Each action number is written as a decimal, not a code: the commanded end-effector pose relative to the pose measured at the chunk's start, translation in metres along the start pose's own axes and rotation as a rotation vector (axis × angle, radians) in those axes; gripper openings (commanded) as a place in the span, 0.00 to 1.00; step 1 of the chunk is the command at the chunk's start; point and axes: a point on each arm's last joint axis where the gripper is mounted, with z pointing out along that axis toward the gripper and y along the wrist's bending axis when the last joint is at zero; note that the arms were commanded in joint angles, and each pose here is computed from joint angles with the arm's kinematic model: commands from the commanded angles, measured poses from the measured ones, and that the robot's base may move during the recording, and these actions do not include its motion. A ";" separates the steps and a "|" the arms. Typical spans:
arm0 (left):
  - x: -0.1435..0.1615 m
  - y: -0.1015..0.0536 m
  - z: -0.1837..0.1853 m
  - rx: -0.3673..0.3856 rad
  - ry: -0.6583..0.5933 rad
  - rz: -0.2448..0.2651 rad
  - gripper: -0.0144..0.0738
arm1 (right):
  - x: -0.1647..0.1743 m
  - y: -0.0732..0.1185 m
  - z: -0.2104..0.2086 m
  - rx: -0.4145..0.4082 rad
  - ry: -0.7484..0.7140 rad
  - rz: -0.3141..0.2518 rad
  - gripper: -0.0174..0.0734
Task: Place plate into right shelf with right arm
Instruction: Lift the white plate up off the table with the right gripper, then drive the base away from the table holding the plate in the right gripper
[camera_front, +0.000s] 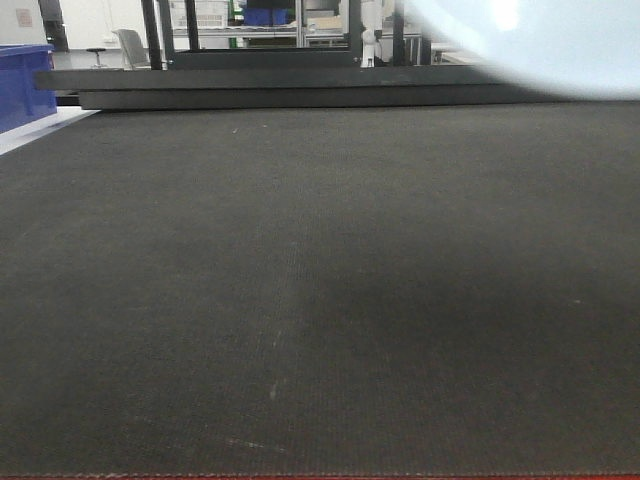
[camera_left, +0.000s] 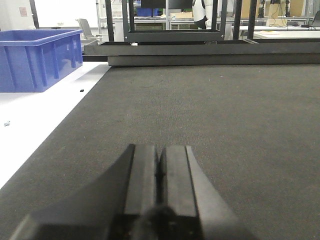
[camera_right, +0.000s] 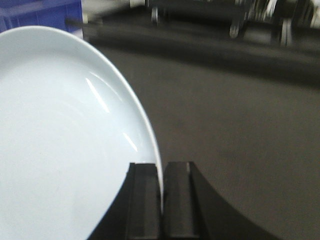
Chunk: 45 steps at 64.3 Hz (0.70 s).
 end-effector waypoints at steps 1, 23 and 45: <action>-0.005 0.002 -0.001 -0.023 -0.088 -0.005 0.11 | -0.024 0.001 -0.019 -0.033 -0.204 -0.043 0.25; -0.005 0.002 -0.001 -0.023 -0.088 -0.005 0.11 | -0.033 0.001 -0.043 -0.058 -0.349 -0.038 0.25; -0.005 0.002 -0.001 -0.023 -0.088 -0.005 0.11 | -0.033 0.001 -0.043 -0.058 -0.349 -0.038 0.25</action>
